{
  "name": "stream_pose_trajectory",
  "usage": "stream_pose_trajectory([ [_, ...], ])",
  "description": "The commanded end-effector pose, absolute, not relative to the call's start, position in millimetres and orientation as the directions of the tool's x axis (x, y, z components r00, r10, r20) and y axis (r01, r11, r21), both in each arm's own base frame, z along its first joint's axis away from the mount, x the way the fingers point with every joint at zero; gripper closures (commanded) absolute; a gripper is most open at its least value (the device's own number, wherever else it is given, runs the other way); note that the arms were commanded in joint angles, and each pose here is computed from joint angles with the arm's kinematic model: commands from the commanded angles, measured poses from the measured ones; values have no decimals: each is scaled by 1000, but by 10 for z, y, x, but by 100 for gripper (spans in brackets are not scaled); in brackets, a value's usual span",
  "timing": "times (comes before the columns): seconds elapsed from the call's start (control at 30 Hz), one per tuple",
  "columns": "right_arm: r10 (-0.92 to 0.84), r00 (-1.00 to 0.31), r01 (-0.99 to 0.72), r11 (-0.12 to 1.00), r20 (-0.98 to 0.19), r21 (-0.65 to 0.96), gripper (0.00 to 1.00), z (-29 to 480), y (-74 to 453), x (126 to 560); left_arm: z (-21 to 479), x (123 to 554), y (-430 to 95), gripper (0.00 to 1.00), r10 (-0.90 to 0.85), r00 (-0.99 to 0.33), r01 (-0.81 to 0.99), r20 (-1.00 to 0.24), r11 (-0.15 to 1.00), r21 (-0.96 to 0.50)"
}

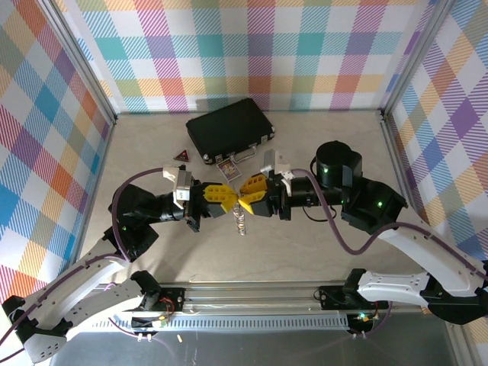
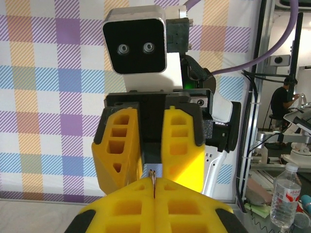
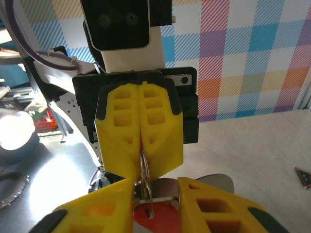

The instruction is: Put the keys on the keyring

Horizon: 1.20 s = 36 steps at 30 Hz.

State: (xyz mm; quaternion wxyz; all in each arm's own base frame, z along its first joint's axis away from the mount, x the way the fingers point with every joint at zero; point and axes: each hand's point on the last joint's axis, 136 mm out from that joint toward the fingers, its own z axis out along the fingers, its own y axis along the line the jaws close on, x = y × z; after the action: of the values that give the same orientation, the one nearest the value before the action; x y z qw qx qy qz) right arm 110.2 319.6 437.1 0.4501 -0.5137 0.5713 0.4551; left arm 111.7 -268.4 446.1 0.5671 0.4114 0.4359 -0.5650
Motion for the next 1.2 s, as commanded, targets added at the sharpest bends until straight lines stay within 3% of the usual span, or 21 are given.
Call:
stream_pose_trajectory([
  [0.0, -163, -66, -997, 48, -984, 59, 85, 4416, 3230, 1096, 4599, 990, -2645, 100, -322, 12, 1000, -947, -18, 19],
  [0.23, -168, -63, -998, 38, -984, 58, 100, 4401, 3238, 1085, 4591, 996, -2653, 100, -318, 10, 1000, -948, -18, 16],
  [0.63, -243, -30, -997, 73, -970, 12, 100, 4300, 3184, 1130, 4438, 1028, -2675, 100, -223, 20, 1000, -975, 15, 17],
  [0.87, -343, -11, -991, 127, -939, -35, 100, 4206, 3096, 1212, 4154, 1175, -2665, 80, 14, 76, 990, -997, 119, 78],
  [1.0, -422, -17, -988, 148, -906, -51, 100, 4113, 3077, 1270, 4008, 1196, -2646, 77, 132, 94, 986, -987, 122, 110],
  [1.17, -481, -29, -988, 148, -876, -48, 100, 4039, 3093, 1297, 3995, 1191, -2664, 76, 152, 97, 988, -984, 104, 113],
])
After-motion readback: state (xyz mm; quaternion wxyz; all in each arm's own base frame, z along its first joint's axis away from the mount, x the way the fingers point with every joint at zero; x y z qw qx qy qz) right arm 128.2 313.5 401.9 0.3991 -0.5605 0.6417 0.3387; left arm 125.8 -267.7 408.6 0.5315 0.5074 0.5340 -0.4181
